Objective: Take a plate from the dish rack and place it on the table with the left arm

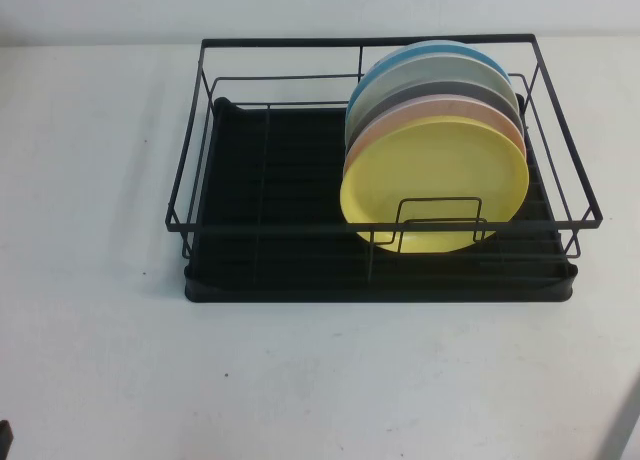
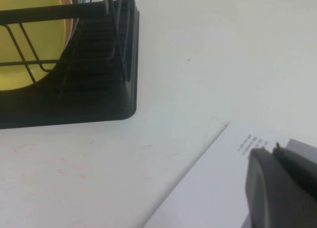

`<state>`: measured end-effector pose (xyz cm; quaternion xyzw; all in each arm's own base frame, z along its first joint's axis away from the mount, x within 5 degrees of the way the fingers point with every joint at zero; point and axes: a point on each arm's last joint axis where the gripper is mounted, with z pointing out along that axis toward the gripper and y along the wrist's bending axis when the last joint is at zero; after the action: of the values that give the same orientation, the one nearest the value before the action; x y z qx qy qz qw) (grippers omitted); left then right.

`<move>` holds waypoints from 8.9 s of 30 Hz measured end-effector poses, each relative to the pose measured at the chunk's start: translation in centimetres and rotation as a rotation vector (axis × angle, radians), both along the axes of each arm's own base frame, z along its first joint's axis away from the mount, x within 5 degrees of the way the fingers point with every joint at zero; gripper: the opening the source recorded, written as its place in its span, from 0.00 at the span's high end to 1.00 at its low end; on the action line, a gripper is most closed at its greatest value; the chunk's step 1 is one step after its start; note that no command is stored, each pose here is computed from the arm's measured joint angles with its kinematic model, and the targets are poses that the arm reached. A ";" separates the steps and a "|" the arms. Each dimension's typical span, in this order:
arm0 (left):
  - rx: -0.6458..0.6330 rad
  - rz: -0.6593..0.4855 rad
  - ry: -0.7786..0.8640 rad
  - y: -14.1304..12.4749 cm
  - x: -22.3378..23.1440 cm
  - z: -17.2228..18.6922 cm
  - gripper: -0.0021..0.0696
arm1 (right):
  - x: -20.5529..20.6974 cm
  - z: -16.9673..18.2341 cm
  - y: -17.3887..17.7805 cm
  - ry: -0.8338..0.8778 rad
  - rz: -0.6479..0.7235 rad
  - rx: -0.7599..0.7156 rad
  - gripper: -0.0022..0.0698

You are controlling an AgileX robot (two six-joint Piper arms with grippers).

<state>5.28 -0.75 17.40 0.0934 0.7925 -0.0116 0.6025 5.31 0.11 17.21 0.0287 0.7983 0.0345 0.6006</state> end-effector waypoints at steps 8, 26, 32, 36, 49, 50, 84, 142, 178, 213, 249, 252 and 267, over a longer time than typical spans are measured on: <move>0.000 0.000 0.000 0.0 0.0 0.0 0.98 | 0.0 0.0 0.0 0.000 0.000 0.000 1.00; 0.000 0.000 0.000 0.0 0.0 0.0 0.97 | 0.0 0.0 0.0 0.000 0.000 0.000 1.00; 0.000 0.000 0.000 0.0 0.0 0.0 0.98 | 0.0 0.0 0.0 0.000 0.000 0.000 1.00; 0.000 0.000 0.000 0.0 0.0 0.0 0.98 | 0.0 0.0 0.0 0.000 0.000 0.000 1.00; -0.660 0.061 -0.071 -0.6 0.2 1.7 0.97 | 0.0 0.0 0.0 0.000 0.000 0.000 1.00; -0.667 0.063 -0.090 -0.5 0.2 1.8 0.97 | 0.0 0.0 0.0 0.000 0.000 0.000 1.00; 0.275 -0.470 0.289 -3.6 6.2 21.7 0.97 | 0.0 0.0 0.0 0.000 0.000 0.000 1.00; 0.615 -1.155 0.239 -28.8 32.6 13.1 0.32 | 0.0 0.0 0.0 0.000 0.000 0.000 1.00; 0.686 -1.205 0.253 -29.9 30.6 14.8 0.32 | 0.0 0.0 0.0 0.000 0.000 0.000 1.00; 0.283 -0.847 0.412 -19.9 22.9 28.5 0.85 | 0.0 0.0 0.0 0.000 0.000 0.000 1.00; 0.235 -0.888 0.823 -18.4 23.6 1.1 0.45 | 0.0 0.0 0.0 0.000 0.000 0.000 1.00; 0.286 -0.863 0.792 -18.1 24.0 1.1 0.36 | 0.0 0.0 0.0 0.000 0.000 0.000 1.00; 0.384 -0.523 0.599 -13.0 20.3 15.0 0.93 | 0.0 0.0 0.0 0.000 0.000 0.000 1.00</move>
<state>25.58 -13.72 32.39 0.3937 0.8696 -0.0429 0.2949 5.31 0.11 17.21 0.0287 0.7983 0.0345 0.6006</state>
